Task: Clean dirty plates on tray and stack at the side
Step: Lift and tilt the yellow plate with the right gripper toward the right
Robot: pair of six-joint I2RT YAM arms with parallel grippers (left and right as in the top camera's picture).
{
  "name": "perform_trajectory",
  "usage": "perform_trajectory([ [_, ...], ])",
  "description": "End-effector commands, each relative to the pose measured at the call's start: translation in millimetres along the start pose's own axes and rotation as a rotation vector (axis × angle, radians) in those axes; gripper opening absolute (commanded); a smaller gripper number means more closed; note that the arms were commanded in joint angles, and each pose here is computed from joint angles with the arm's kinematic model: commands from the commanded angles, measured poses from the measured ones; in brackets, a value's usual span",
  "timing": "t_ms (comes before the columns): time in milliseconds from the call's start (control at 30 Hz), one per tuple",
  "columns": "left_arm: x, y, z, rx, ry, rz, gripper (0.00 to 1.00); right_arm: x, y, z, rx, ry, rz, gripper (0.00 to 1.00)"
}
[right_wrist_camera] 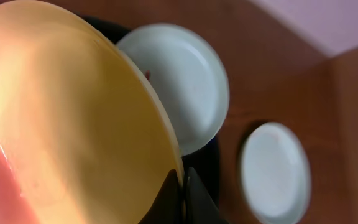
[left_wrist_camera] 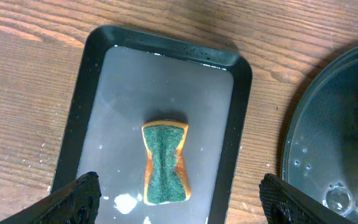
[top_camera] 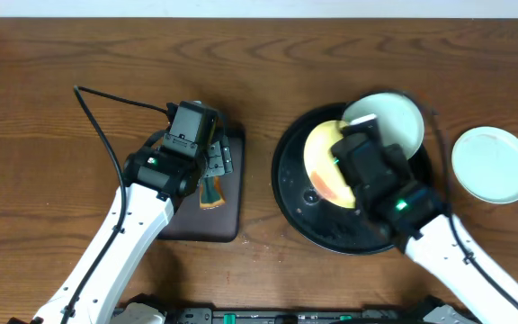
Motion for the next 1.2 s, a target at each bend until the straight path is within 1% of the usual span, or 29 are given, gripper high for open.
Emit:
perform_trajectory([
  [0, 1, 4, 5, -0.018, 0.008, 0.006, 0.83, -8, 26, 14, -0.104, 0.071, -0.214, 0.01],
  [67, 1, 4, 5, -0.018, 0.008, 0.006, 0.83, -3, 41, 18, -0.156, 0.135, -0.284, 0.01],
  [233, 1, 4, 5, -0.019, 0.008, 0.006, 0.83, -6, 61, 22, -0.221, 0.153, -0.433, 0.01],
  [300, 1, 4, 5, -0.018, 0.008, 0.006, 0.83, -7, 66, 24, -0.235, 0.169, -0.466, 0.01],
  [500, 1, 4, 5, -0.018, 0.008, 0.006, 0.83, 1, 73, 32, -0.261, 0.241, -0.454, 0.01],
  [600, 1, 4, 5, -0.018, 0.008, 0.006, 0.83, 3, 75, 35, -0.282, 0.216, -0.445, 0.01],
  [833, 1, 4, 5, -0.018, 0.008, 0.006, 0.83, 7, 79, 41, -0.299, 0.247, -0.443, 0.01],
  [1167, 1, 4, 5, -0.018, 0.008, 0.006, 0.83, 8, 80, 42, -0.304, 0.249, -0.439, 0.01],
])
Point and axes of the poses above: each gripper's point midway between its finger pads, its own y axis back along the fingers, its own x axis along the line the jaws close on, z = x × y, the point moved 6 cm from there along y, back along the fingers, and after that the axes turned 1 degree about y, right-handed, at the moved point
